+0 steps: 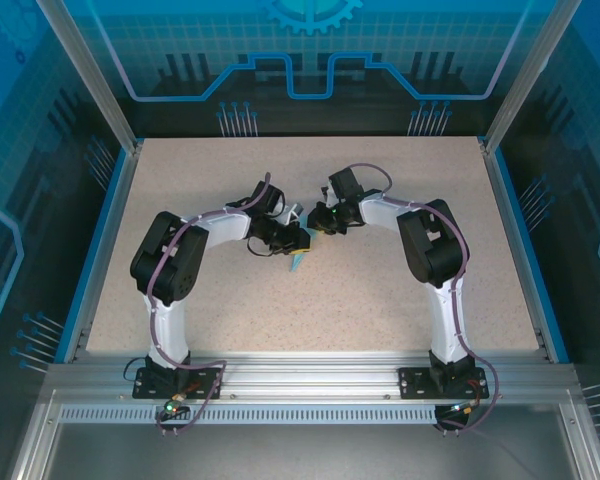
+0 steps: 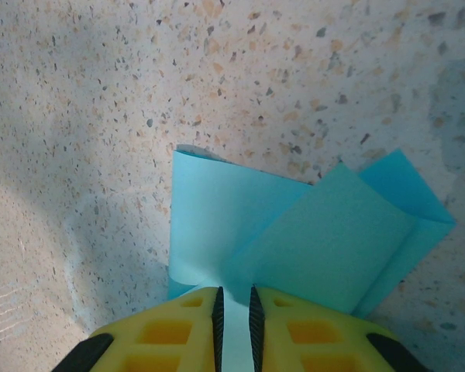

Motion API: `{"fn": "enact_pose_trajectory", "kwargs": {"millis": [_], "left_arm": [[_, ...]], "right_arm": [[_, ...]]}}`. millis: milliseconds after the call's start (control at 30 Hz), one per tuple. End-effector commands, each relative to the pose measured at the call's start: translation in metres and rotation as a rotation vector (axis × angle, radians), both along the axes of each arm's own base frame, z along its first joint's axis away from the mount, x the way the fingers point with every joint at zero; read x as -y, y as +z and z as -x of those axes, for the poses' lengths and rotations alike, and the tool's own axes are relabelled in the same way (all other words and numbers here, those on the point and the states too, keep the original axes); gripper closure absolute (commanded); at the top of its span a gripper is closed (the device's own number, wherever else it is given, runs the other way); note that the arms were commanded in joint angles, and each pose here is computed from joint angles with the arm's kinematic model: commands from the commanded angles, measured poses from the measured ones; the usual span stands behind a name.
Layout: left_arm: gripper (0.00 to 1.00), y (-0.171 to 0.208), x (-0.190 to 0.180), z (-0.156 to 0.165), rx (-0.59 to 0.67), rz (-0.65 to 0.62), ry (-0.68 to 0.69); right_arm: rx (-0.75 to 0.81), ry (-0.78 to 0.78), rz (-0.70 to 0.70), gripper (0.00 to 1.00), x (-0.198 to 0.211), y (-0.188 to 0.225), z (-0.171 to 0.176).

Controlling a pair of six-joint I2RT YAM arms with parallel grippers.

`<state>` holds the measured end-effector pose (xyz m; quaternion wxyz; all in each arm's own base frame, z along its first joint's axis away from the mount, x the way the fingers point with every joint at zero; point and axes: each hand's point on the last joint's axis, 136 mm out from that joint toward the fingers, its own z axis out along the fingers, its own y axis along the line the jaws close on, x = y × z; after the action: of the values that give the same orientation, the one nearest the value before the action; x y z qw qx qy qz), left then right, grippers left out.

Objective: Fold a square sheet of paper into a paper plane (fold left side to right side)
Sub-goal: Fold the wing for the fifth time at the center of the table.

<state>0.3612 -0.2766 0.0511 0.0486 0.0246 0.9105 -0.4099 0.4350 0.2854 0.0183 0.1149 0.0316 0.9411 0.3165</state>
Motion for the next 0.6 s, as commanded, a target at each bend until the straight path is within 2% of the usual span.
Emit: {"fn": "enact_pose_trajectory", "kwargs": {"millis": [0,333,567], "left_arm": [[0.82,-0.013,-0.006,0.005,-0.043,-0.031,0.019],[0.82,-0.022,-0.003,0.010,-0.088,0.000,0.024],[0.82,0.007,-0.002,0.006,-0.023,0.013,0.012]], "right_arm": [[-0.095,-0.003,0.080,0.79,0.015,-0.030,0.016],[-0.098,0.002,0.082,0.79,0.015,-0.030,0.016],[-0.099,0.006,0.082,0.79,0.014,-0.030,0.017]]}}
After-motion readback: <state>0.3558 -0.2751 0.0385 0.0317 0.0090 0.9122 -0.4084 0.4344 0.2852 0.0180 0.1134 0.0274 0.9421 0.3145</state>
